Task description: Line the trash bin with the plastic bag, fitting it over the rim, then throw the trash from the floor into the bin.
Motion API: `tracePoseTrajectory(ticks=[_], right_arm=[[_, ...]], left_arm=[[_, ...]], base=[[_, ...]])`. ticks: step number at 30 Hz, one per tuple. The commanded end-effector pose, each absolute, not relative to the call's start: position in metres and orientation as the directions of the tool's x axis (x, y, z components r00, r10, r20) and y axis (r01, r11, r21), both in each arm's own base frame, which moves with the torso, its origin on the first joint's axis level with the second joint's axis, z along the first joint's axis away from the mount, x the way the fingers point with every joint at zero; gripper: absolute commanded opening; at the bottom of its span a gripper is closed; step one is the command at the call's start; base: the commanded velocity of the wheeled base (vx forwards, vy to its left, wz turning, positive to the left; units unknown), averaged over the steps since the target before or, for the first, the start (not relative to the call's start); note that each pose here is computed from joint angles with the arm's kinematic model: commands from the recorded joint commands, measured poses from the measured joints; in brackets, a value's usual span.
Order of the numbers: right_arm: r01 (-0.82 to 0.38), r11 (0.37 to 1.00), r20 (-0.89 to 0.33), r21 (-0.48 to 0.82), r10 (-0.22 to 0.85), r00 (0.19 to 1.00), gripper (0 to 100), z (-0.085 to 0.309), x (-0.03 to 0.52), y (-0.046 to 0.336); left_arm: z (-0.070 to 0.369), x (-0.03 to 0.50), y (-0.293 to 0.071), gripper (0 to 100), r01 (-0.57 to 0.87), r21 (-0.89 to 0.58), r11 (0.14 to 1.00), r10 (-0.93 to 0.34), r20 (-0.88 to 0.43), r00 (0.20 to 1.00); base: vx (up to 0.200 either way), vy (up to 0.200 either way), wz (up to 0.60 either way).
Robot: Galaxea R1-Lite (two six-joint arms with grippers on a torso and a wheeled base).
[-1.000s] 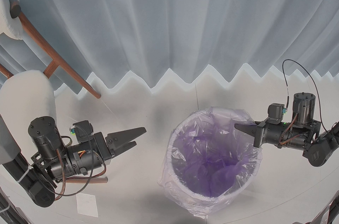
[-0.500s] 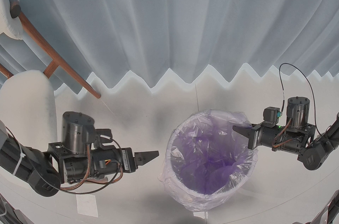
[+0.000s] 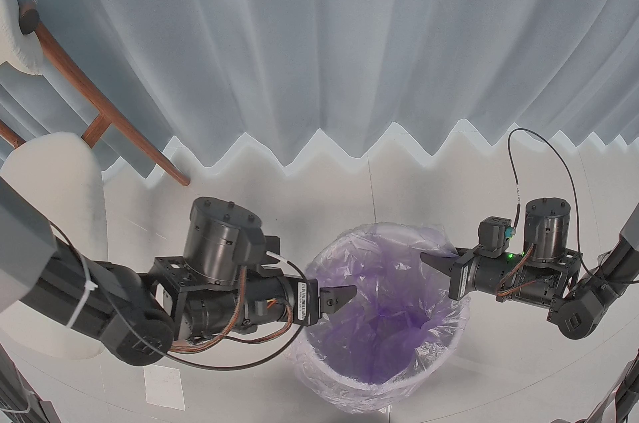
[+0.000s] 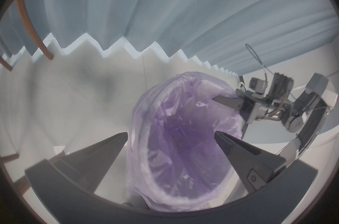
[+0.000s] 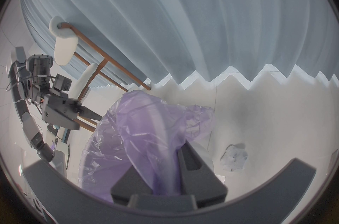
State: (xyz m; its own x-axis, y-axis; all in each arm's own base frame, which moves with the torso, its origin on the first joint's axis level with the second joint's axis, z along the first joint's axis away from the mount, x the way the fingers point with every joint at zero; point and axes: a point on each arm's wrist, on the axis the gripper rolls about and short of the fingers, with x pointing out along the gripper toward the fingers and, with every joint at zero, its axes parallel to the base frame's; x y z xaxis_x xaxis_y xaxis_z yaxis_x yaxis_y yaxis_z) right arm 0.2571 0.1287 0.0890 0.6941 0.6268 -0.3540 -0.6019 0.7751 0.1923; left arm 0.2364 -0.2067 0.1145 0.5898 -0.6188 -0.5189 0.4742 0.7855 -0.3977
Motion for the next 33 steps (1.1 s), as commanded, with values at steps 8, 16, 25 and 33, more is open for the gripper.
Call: tracePoseTrajectory(ticks=[8, 16, 25, 33], right_arm=[[-0.618, 0.763, -0.338, 0.19, 0.642, 0.688, 0, 0.089, 0.255, 0.133], [-0.627, 0.756, -0.319, 0.187, 0.65, 0.689, 0, 0.087, 0.252, 0.134], [-0.625, 0.757, -0.318, 0.19, 0.649, 0.691, 100, 0.085, 0.247, 0.132], [-0.568, 0.793, -0.292, 0.221, 0.609, 0.737, 100, 0.079, 0.225, 0.111]], left_arm=[[0.088, 0.256, -0.214, 0, 0.442, -0.323, 0.837, -0.546, -0.562, 0.622], [0.091, 0.256, -0.214, 0, 0.432, -0.342, 0.834, -0.551, -0.548, 0.63], [0.093, 0.248, -0.21, 0, 0.418, -0.352, 0.837, -0.547, -0.553, 0.629], [0.103, 0.232, -0.181, 0, 0.38, -0.35, 0.856, -0.516, -0.557, 0.651]], base=[[0.0, 0.0, 0.0], [0.0, 0.0, 0.0], [0.0, 0.0, 0.0], [0.0, 0.0, 0.0]])
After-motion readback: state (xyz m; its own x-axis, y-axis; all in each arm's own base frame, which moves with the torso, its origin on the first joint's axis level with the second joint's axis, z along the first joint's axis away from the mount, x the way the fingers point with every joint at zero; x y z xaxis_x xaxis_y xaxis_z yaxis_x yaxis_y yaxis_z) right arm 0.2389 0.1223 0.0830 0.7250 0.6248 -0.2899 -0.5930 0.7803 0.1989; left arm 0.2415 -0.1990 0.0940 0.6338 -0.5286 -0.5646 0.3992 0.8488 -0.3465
